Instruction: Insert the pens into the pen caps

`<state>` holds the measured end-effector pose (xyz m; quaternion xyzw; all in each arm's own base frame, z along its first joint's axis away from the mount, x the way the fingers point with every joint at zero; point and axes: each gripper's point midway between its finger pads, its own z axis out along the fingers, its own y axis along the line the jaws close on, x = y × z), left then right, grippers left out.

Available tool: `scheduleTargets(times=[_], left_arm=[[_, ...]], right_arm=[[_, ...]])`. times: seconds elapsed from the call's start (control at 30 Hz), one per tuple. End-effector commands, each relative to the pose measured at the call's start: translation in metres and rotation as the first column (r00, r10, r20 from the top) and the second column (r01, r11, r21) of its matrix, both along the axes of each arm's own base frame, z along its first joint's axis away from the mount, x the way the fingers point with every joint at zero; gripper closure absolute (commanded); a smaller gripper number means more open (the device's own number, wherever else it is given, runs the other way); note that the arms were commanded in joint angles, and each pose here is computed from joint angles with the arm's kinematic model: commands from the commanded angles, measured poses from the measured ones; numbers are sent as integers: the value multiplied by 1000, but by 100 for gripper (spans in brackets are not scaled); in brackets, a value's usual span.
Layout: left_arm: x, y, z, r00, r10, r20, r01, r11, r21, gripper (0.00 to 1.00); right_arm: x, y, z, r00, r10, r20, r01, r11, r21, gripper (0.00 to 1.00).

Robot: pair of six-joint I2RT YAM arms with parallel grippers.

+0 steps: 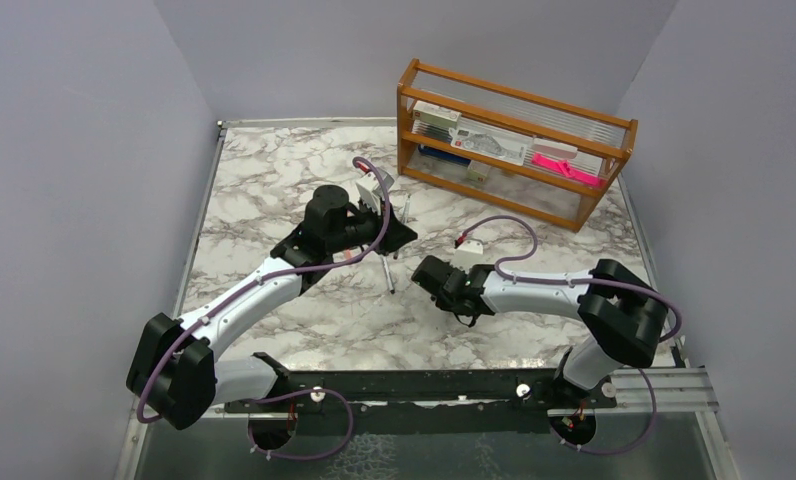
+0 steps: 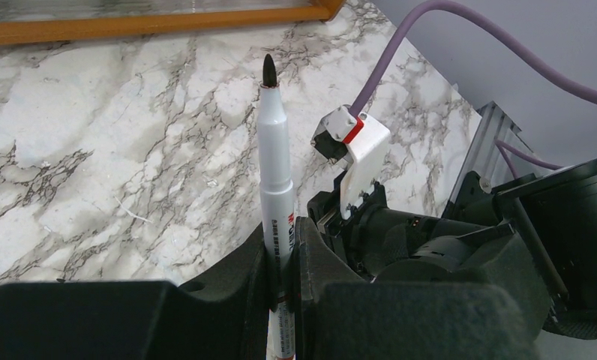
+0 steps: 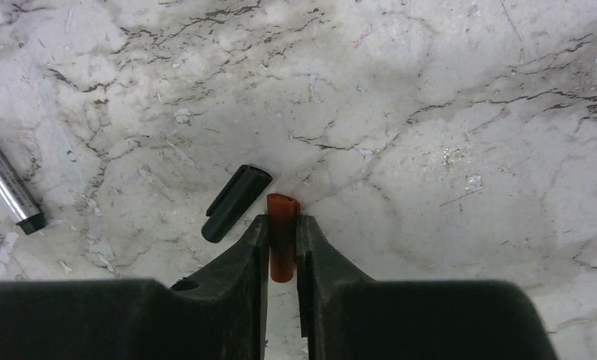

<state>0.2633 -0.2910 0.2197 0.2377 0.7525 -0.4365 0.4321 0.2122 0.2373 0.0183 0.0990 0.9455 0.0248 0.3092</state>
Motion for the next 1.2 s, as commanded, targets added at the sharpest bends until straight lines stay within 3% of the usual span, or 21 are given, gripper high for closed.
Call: scheduleTargets(times=[0.0, 0.1, 0.23, 0.47, 0.63, 0.83, 0.97, 1.17], left_arm=[[-2, 1, 7, 1000, 1, 21, 0, 1000, -19, 100], [-3, 1, 7, 1000, 0, 21, 1, 1000, -22, 100], [-4, 1, 8, 1000, -2, 18, 2, 1000, -28, 100], [-25, -21, 10, 991, -122, -51, 112, 981, -160, 100], [-48, -40, 15, 975, -205, -81, 183, 957, -227, 100], [-71, -52, 33, 952, -292, -89, 251, 915, -316, 100], [-85, -59, 38, 933, -353, -71, 312, 892, -326, 100], [-101, -73, 34, 907, -419, -53, 384, 871, -306, 100]], right_arm=[[-5, 4, -9, 999, -7, -35, 7, 1000, -5, 90], [-4, 2, -6, 999, -14, -35, 13, 1000, -16, 99], [0, -1, 15, 1000, -16, 8, 16, 1000, -5, 99], [19, 9, 101, 966, 54, 254, -101, 979, 178, 99], [34, 15, 191, 873, 25, 488, -216, 915, 340, 99], [36, 3, 285, 689, -37, 724, -357, 852, 383, 99], [33, -6, 320, 591, -48, 805, -406, 845, 348, 99], [28, -10, 341, 543, -60, 837, -441, 829, 345, 99]])
